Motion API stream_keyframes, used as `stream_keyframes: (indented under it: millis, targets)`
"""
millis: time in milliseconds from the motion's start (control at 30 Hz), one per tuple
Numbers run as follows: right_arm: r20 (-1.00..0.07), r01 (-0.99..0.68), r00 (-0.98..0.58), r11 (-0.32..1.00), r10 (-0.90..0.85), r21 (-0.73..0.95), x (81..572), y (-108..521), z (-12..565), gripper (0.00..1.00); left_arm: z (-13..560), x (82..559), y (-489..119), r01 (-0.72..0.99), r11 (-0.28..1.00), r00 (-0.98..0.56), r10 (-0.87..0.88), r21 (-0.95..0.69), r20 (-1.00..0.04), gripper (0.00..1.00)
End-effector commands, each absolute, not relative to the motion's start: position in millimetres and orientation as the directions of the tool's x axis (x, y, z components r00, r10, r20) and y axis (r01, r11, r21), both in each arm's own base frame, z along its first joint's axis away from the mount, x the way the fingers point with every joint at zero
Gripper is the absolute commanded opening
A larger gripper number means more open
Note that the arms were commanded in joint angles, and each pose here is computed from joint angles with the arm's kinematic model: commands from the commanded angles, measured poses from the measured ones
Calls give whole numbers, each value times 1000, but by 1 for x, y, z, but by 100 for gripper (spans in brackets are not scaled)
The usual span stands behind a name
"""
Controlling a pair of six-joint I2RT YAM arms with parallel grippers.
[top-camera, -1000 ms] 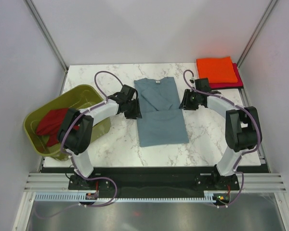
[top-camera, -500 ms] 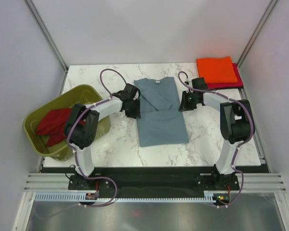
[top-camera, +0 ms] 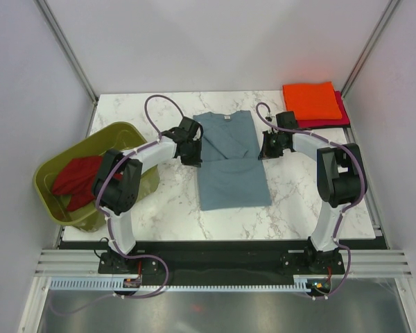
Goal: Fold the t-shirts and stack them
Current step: Fold the tshirt
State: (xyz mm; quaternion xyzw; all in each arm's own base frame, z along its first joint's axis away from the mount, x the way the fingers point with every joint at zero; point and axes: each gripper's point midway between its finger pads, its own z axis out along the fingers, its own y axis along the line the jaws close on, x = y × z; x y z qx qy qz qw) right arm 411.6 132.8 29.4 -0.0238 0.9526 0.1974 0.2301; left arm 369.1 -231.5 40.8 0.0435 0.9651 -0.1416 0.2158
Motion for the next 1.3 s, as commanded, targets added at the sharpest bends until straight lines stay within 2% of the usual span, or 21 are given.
stream_keyframes:
  millis: [0, 200, 433, 500, 600, 633, 667, 700, 767, 833, 1000, 1033, 1100, 1133, 1167, 1233, 1267]
  targets:
    - [-559, -190, -828, 916, 44, 354, 431, 135, 66, 0, 61, 391, -231, 155, 962, -863, 20, -226, -505, 2]
    - [-599, -192, -800, 927, 42, 322, 433, 129, 77, 0, 57, 396, -224, 113, 976, -857, 0, -188, -516, 2]
    - [-594, -162, -803, 942, 48, 295, 436, 122, 66, 0, 46, 404, -221, 88, 984, -859, -4, -156, -512, 2]
    - [-584, -157, -810, 941, 51, 300, 437, 124, 60, 1, 44, 407, -223, 93, 983, -861, 0, -157, -509, 6]
    - [-576, -149, -815, 940, 59, 307, 441, 125, 55, 9, 41, 408, -224, 94, 983, -864, 3, -155, -504, 18]
    - [-576, -148, -815, 940, 60, 308, 442, 125, 55, 11, 41, 407, -224, 96, 983, -865, 7, -153, -502, 28]
    - [-574, -145, -816, 940, 62, 308, 444, 125, 53, 14, 42, 408, -223, 96, 984, -864, 6, -152, -504, 33]
    - [-580, -140, -812, 942, 67, 305, 447, 125, 58, 22, 46, 407, -221, 90, 987, -866, 11, -134, -500, 35]
    - [-575, -111, -813, 945, 92, 308, 449, 124, 67, 33, 62, 405, -214, 81, 991, -865, 16, -107, -501, 36]
    - [-572, -77, -811, 945, 126, 318, 448, 122, 81, 38, 88, 404, -207, 70, 994, -844, 13, -86, -536, 39]
    - [-417, 168, -850, 916, 322, 363, 406, 118, 84, 47, 132, 354, -228, 184, 968, -829, 60, -170, -556, 45]
    - [-423, 189, -840, 915, 338, 357, 396, 117, 92, 48, 136, 344, -231, 200, 962, -829, 66, -184, -556, 46]
    - [-354, 279, -849, 902, 392, 329, 363, 109, 77, 49, 142, 311, -243, 233, 933, -850, 58, -273, -524, 47]
    - [-349, 329, -820, 873, 453, 360, 354, 108, 87, 49, 142, 301, -246, 236, 921, -858, 47, -311, -512, 48]
    - [-328, 359, -817, 863, 475, 357, 342, 107, 83, 50, 130, 284, -243, 204, 919, -884, 24, -338, -468, 48]
    - [-284, 447, -786, 822, 549, 352, 314, 101, 79, 51, 141, 265, -250, 219, 882, -881, -5, -418, -473, 50]
    - [-262, 469, -779, 806, 570, 360, 304, 102, 78, 51, 123, 249, -244, 175, 886, -904, -28, -428, -427, 51]
